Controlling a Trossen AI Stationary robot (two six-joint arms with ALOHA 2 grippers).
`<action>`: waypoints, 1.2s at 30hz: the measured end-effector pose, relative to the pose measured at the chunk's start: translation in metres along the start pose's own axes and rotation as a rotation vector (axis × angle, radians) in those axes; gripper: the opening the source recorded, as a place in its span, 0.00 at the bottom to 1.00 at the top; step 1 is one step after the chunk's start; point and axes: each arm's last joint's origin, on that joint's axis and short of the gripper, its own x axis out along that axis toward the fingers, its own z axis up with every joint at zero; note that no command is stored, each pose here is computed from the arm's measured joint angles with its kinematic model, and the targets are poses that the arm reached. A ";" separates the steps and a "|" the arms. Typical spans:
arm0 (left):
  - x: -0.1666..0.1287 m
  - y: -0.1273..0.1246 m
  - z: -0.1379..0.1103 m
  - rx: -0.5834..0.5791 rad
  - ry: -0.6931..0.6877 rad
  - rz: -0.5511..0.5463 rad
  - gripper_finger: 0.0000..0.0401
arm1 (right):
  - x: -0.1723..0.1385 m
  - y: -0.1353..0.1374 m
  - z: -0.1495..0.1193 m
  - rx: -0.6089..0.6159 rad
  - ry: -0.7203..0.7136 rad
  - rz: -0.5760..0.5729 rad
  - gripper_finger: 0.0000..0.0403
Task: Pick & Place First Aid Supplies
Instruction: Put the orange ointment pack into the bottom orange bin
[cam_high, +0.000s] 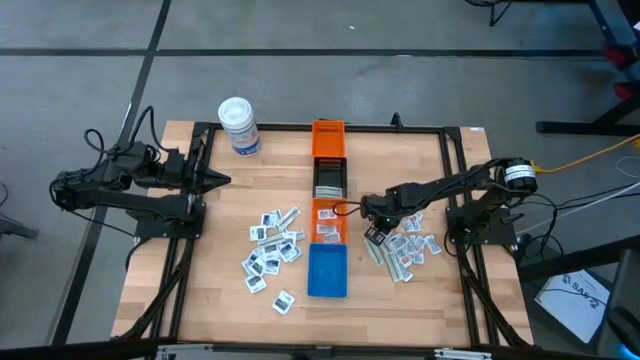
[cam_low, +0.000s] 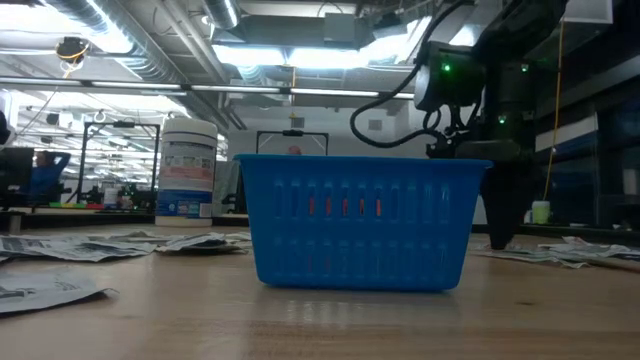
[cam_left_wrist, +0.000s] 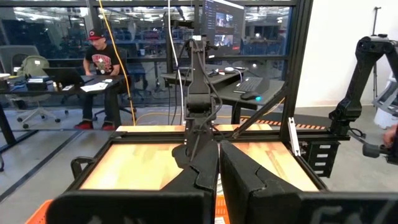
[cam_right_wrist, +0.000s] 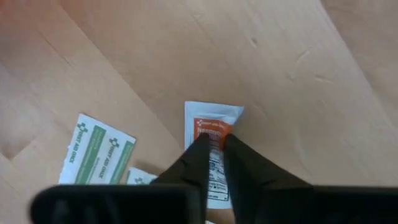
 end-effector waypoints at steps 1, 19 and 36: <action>0.000 0.000 0.000 0.000 0.000 0.000 0.03 | 0.000 0.000 0.000 -0.004 0.000 0.003 0.05; 0.000 0.000 0.000 0.000 0.000 0.000 0.03 | -0.075 -0.007 0.032 0.040 -0.225 0.133 0.01; 0.000 0.000 0.000 0.000 0.000 0.000 0.03 | -0.172 -0.030 0.095 -0.037 -0.524 0.170 0.00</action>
